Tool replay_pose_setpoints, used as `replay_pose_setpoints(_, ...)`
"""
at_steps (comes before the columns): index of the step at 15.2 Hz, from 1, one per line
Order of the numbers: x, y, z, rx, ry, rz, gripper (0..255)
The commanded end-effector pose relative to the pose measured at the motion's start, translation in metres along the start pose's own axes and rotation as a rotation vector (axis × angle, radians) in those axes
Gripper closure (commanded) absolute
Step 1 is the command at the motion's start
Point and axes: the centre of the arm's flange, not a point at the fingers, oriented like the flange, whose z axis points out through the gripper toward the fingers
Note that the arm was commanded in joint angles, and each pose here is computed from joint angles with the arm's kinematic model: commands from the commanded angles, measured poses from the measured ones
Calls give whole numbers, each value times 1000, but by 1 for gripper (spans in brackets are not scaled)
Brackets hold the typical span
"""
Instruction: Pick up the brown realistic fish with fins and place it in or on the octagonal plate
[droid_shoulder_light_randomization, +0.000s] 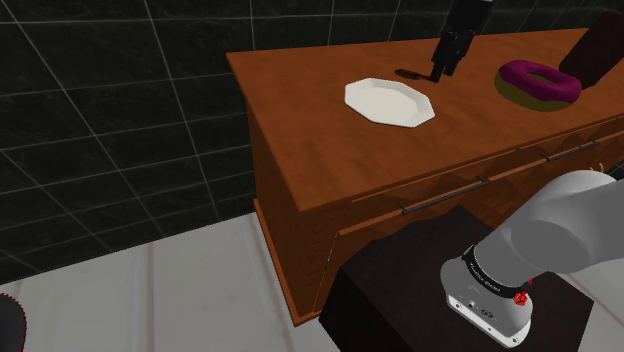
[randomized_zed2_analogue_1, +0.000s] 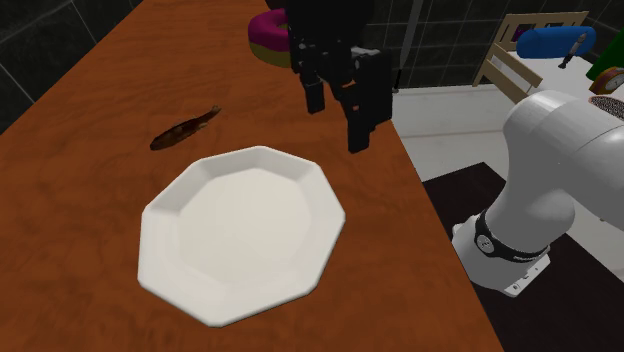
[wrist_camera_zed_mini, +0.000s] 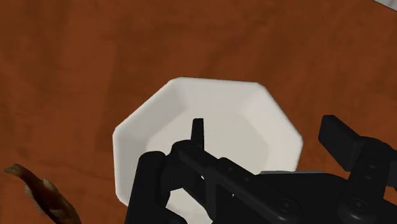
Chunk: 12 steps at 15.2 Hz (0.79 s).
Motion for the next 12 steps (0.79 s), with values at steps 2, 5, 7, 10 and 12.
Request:
replay_pose_setpoints(2, 16, 37, 9, -2, 0, -28, 0)
replay_pose_setpoints(5, 33, 72, 14, -4, 0, -53, 0)
replay_pose_setpoints(7, 45, 95, 18, -5, 0, -71, 0)
replay_pose_setpoints(10, 64, 129, 23, -6, 0, -97, 0)
replay_pose_setpoints(12, 77, 151, 27, -7, 0, -114, 0)
